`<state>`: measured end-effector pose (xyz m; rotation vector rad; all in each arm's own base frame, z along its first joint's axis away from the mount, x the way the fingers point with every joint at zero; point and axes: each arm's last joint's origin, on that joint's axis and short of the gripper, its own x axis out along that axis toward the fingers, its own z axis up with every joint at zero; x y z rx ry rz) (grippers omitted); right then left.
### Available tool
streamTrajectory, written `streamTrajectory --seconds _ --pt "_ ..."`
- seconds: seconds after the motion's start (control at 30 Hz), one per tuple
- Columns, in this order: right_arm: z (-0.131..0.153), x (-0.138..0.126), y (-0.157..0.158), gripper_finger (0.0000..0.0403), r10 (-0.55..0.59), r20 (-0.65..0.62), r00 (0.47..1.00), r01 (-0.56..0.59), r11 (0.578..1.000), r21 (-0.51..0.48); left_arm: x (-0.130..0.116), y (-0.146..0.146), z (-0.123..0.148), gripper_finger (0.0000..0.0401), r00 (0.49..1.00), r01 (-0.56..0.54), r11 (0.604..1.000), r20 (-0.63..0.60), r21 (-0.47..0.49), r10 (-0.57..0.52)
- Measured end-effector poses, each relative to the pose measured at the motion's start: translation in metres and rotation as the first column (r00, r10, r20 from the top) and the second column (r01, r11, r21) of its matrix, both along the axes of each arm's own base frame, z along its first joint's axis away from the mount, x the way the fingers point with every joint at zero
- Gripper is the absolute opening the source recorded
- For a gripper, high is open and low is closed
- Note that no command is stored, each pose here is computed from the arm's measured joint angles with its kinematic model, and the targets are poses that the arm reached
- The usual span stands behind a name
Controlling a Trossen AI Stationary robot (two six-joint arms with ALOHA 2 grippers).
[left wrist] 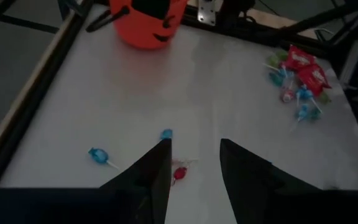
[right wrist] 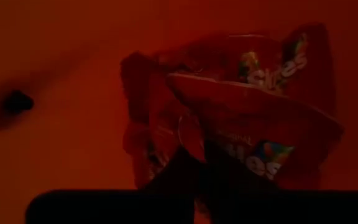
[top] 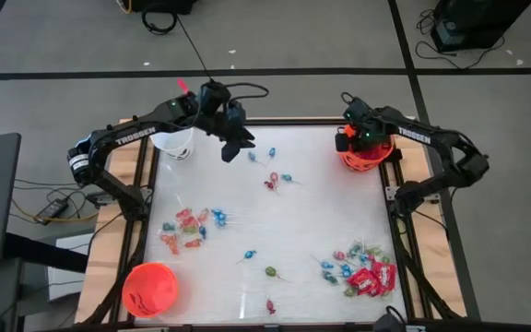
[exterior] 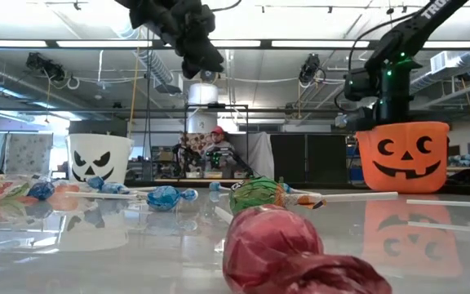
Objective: Sort candy by brand, put in halloween buckets
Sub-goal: Put the red candy into the top orange bucket
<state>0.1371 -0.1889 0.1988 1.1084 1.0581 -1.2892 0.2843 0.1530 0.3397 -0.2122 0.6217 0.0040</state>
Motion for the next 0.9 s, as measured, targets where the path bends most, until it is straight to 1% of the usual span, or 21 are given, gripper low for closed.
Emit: streamTrajectory --seconds 0.1,0.27,0.4,0.53,0.63,0.73,0.83,0.9 --pt "0.004 -0.002 0.002 0.0059 -0.009 0.014 1.0 0.009 1.0 -0.01 -0.001 -0.002 -0.002 0.014 0.999 0.041 0.999 -0.009 -0.016 -0.041" --pt "0.023 -0.008 0.01 0.0114 -0.033 0.076 0.997 0.039 0.996 -0.08 -0.002 -0.002 -0.003 0.014 0.998 0.064 0.998 -0.015 -0.014 -0.065" --pt "0.043 -0.015 0.021 0.0161 -0.012 0.136 0.991 0.034 0.986 -0.162 -0.002 -0.002 -0.002 0.014 0.998 0.065 0.998 -0.012 -0.008 -0.065" --pt "0.066 -0.023 0.036 0.0197 0.022 0.216 0.976 0.038 0.962 -0.271 -0.002 -0.002 -0.002 0.014 0.998 0.057 0.998 -0.017 0.022 -0.057" --pt "0.083 -0.03 0.051 0.021 0.047 0.29 0.956 0.06 0.935 -0.349 0.001 -0.004 -0.002 0.014 0.999 0.047 0.998 -0.015 0.036 -0.047" --pt "0.098 -0.036 0.063 0.0212 0.096 0.355 0.93 0.069 0.902 -0.426 0.005 -0.008 0.0 0.014 0.999 0.047 0.998 0.004 0.04 -0.047" --pt "0.108 -0.041 0.074 0.0211 0.158 0.417 0.895 0.061 0.883 -0.466 0.013 -0.015 0.004 0.014 0.998 0.04 0.998 0.047 0.038 -0.042" --pt "0.113 -0.042 0.081 0.0211 0.216 0.453 0.865 0.033 0.876 -0.481 0.019 -0.022 0.008 0.014 0.994 0.048 0.998 0.094 0.041 -0.051"
